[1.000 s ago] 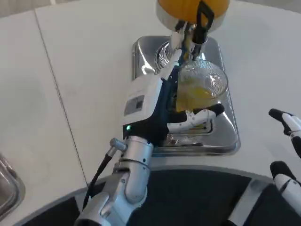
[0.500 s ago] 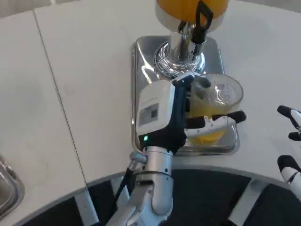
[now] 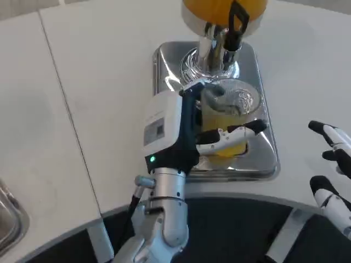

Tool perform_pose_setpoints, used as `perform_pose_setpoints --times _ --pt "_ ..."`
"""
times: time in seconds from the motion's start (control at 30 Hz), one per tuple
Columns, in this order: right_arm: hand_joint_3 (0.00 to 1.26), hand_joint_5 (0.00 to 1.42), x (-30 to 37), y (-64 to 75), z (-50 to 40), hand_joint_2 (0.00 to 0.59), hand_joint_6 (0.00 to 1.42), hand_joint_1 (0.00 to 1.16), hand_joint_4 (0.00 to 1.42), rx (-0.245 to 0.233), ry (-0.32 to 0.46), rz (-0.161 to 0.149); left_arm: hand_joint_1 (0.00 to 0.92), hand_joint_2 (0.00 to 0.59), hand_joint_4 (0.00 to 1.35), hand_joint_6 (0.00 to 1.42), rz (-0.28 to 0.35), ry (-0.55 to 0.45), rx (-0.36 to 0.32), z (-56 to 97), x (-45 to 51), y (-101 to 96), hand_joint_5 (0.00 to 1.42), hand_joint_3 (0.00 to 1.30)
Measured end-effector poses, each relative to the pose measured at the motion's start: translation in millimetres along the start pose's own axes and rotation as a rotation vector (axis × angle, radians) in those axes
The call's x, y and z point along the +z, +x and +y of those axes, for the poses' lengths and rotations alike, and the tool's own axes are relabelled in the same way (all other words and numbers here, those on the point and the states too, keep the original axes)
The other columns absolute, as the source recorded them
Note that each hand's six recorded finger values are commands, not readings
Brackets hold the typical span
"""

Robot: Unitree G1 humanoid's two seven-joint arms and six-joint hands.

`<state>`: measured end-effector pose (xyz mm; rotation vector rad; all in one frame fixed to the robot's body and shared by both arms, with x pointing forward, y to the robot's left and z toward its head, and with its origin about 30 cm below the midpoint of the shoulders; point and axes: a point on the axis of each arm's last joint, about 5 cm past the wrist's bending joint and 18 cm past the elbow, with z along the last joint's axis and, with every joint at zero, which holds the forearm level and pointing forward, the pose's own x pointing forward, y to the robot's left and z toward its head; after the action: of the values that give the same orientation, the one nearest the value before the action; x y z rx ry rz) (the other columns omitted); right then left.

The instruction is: Grasp the cup under the faucet to collect the drink, then remove the cup.

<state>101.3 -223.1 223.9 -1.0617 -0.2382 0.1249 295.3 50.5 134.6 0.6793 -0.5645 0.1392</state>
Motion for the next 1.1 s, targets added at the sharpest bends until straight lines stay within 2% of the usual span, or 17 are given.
perform_pose_setpoints --times 0.2,0.6,0.83,0.97,1.1 --pt "0.03 0.17 1.4 3.3 1.4 0.49 0.26 0.07 0.0 0.013 0.005 -0.015 0.733 0.0 1.18 1.42 -0.002 0.04 0.027 15.6 -12.3 2.5 1.3 1.05" --pt "0.03 0.18 3.9 8.7 2.9 0.518 0.26 0.07 0.0 0.029 0.006 -0.047 0.732 0.0 1.18 1.42 0.028 0.113 0.097 57.0 -43.9 0.8 1.29 1.04" --pt "0.03 0.18 3.2 8.8 2.4 0.523 0.27 0.07 0.0 0.03 0.003 -0.044 0.731 0.0 1.18 1.42 0.043 0.145 0.118 79.4 -56.7 -10.1 1.29 1.04" --pt "0.04 0.17 4.3 9.5 3.5 0.538 0.25 0.07 0.0 0.034 -0.005 -0.048 0.731 0.0 1.18 1.42 0.094 0.143 0.142 93.5 -63.4 -17.3 1.29 1.04" --pt "0.04 0.17 5.5 9.9 3.9 0.539 0.25 0.08 0.0 0.035 -0.032 -0.055 0.731 0.0 1.18 1.42 0.086 0.15 0.159 108.2 -63.8 -21.9 1.29 1.04"
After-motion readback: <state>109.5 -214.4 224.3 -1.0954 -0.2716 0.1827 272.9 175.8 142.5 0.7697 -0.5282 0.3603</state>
